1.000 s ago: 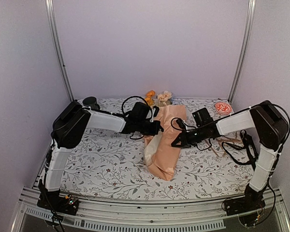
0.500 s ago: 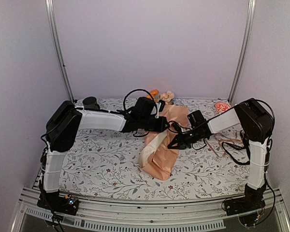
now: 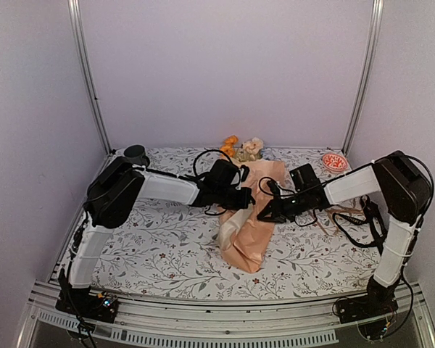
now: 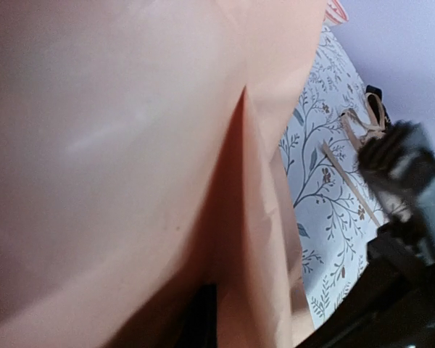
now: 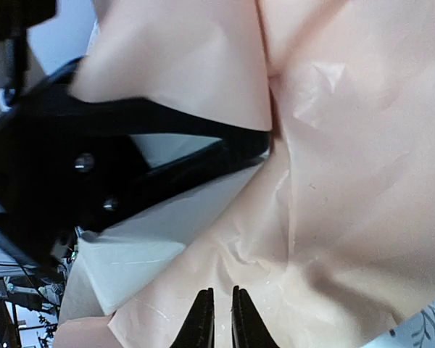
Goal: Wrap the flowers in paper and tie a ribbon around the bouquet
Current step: Fold the 2/3-folded wrapping paper at the center of the board.
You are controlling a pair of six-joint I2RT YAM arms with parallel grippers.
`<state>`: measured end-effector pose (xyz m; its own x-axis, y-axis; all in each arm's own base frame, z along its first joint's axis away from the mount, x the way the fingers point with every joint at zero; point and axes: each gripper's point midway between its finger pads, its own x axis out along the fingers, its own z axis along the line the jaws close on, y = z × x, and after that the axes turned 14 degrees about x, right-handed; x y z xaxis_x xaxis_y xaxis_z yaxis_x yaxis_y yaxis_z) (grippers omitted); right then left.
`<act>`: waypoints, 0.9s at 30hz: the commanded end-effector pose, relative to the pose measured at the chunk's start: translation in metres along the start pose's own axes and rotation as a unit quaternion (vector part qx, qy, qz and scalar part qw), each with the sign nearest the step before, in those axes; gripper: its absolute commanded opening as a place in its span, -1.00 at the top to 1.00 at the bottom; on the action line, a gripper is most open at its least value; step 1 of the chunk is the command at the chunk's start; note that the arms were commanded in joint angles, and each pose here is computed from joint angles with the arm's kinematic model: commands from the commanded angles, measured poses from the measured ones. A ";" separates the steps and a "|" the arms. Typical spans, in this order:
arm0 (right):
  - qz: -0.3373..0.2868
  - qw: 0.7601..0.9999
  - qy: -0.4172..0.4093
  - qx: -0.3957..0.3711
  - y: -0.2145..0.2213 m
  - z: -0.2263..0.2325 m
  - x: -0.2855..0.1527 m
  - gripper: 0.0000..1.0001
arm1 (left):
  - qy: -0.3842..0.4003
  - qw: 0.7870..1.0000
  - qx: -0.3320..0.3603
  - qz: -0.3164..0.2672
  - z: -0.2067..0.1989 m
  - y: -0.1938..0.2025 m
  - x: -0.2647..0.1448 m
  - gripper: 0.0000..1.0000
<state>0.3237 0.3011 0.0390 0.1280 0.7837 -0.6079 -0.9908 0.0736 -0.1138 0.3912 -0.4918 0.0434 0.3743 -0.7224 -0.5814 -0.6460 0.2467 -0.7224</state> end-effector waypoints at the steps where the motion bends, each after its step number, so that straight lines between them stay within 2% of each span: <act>1: -0.082 0.997 -0.003 0.004 -0.019 0.026 -0.029 0.75 | 0.006 1.000 -0.009 0.008 0.002 0.008 0.003 1.00; 4: -0.097 0.995 -0.012 0.000 -0.023 0.041 -0.034 0.37 | 0.010 1.000 -0.012 0.008 0.002 0.010 0.003 1.00; 6: -0.094 0.995 -0.018 0.002 -0.026 0.045 -0.032 0.22 | 0.016 1.000 -0.014 0.006 0.001 0.010 0.002 1.00; 15: -0.060 0.997 -0.037 -0.009 -0.021 0.057 -0.009 -0.15 | 0.025 0.999 -0.024 0.004 0.004 0.011 0.002 0.99; 19: -0.059 0.998 -0.036 -0.004 -0.027 0.055 -0.002 -0.17 | 0.024 0.999 -0.024 0.004 0.005 0.012 0.001 0.99; 22: -0.062 0.998 -0.033 -0.003 -0.030 0.054 0.001 -0.09 | 0.019 0.999 -0.026 0.005 0.009 0.014 -0.001 0.99; 24: -0.061 0.998 -0.029 -0.002 -0.031 0.052 0.003 0.04 | 0.017 0.999 -0.027 0.006 0.011 0.015 -0.001 0.99; 27: -0.056 0.998 -0.018 0.004 -0.030 0.044 0.006 0.39 | 0.015 1.000 -0.026 0.007 0.012 0.016 -0.002 0.99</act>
<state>0.3467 0.3269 0.0763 0.2354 0.7958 -0.5580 -0.9711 0.1689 -0.1688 0.3908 -0.4878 0.0380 0.3584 -0.7518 -0.5535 -0.6663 0.2093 -0.7157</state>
